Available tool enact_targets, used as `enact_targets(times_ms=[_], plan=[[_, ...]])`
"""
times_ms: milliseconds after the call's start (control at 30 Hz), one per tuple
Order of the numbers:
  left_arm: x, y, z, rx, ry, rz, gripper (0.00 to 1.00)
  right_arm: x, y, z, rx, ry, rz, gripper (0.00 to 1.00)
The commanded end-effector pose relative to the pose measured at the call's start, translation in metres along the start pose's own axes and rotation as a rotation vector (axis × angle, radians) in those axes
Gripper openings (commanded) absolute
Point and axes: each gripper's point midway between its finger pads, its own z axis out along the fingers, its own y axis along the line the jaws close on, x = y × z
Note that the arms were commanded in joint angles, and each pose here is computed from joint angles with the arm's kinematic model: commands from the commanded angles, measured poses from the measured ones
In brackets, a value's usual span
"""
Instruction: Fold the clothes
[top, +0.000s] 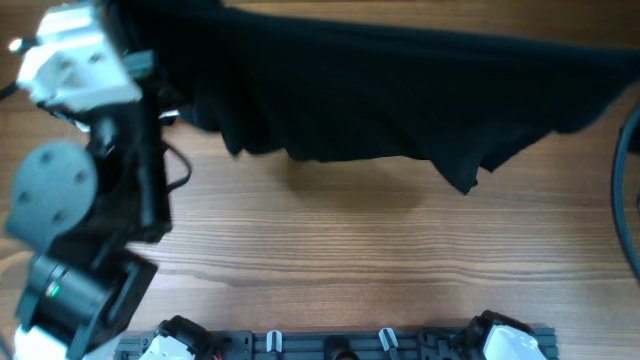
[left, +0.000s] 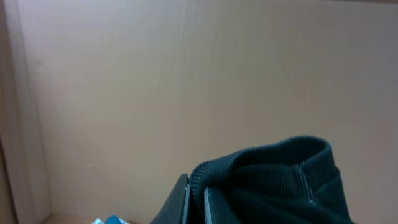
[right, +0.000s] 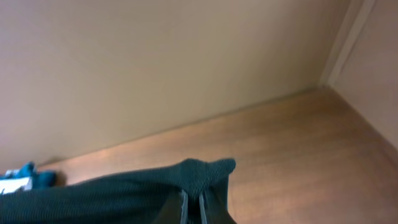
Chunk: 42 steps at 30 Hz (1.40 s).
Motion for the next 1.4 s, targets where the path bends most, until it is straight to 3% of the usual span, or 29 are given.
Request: enact_targets(times_ms=[0, 167, 300, 467, 700, 800, 967, 1067, 1100, 1167, 1200, 1233, 1267, 1300, 1367], plan=[[-0.026, 0.039, -0.032, -0.072, -0.041, -0.012, 0.04, 0.002, -0.018, -0.017, 0.117, 0.01, -0.01, 0.04], [-0.022, 0.03, -0.037, -0.028, -0.024, -0.01, 0.04, 0.034, -0.031, -0.001, 0.16, 0.178, -0.004, 0.04], [0.021, 0.003, -0.008, -0.019, 0.097, 0.092, 0.04, 0.071, -0.049, 0.045, 0.169, 0.42, 0.0, 0.04], [0.123, -0.039, 0.043, -0.039, 0.344, 0.189, 0.04, 0.11, -0.074, 0.124, 0.148, 0.66, -0.007, 0.04], [0.293, -0.08, 0.105, -0.036, 0.643, 0.238, 0.04, 0.171, -0.099, 0.254, 0.113, 0.821, -0.014, 0.05], [0.346, -0.097, 0.133, -0.02, 0.652, 0.221, 0.04, 0.2, -0.107, 0.316, 0.099, 0.82, -0.03, 0.04], [0.412, -0.132, 0.184, -0.004, 0.489, 0.106, 0.04, 0.256, -0.124, 0.407, 0.086, 0.784, -0.042, 0.04], [0.428, -0.147, 0.196, 0.035, 0.421, 0.049, 0.15, 0.271, -0.131, 0.433, 0.091, 0.749, -0.032, 0.04], [0.432, -0.151, 0.199, 0.049, 0.403, 0.032, 0.26, 0.272, -0.133, 0.44, 0.094, 0.732, -0.025, 0.04], [0.438, -0.16, 0.202, 0.089, 0.375, 0.004, 0.69, 0.269, -0.135, 0.451, 0.1, 0.689, -0.008, 0.04], [0.438, -0.161, 0.203, 0.098, 0.37, -0.002, 0.82, 0.266, -0.135, 0.456, 0.104, 0.665, 0.003, 0.05], [0.437, -0.161, 0.204, 0.105, 0.363, -0.009, 1.0, 0.261, -0.135, 0.46, 0.105, 0.638, 0.009, 0.11], [0.436, -0.159, 0.206, 0.101, 0.358, -0.011, 1.0, 0.256, -0.135, 0.463, 0.106, 0.617, 0.016, 0.35], [0.432, -0.157, 0.208, 0.098, 0.345, -0.01, 1.0, 0.254, -0.134, 0.463, 0.105, 0.608, 0.015, 0.68], [0.422, -0.149, 0.212, 0.082, 0.333, 0.0, 1.0, 0.249, -0.131, 0.461, 0.094, 0.604, 0.017, 0.91]])
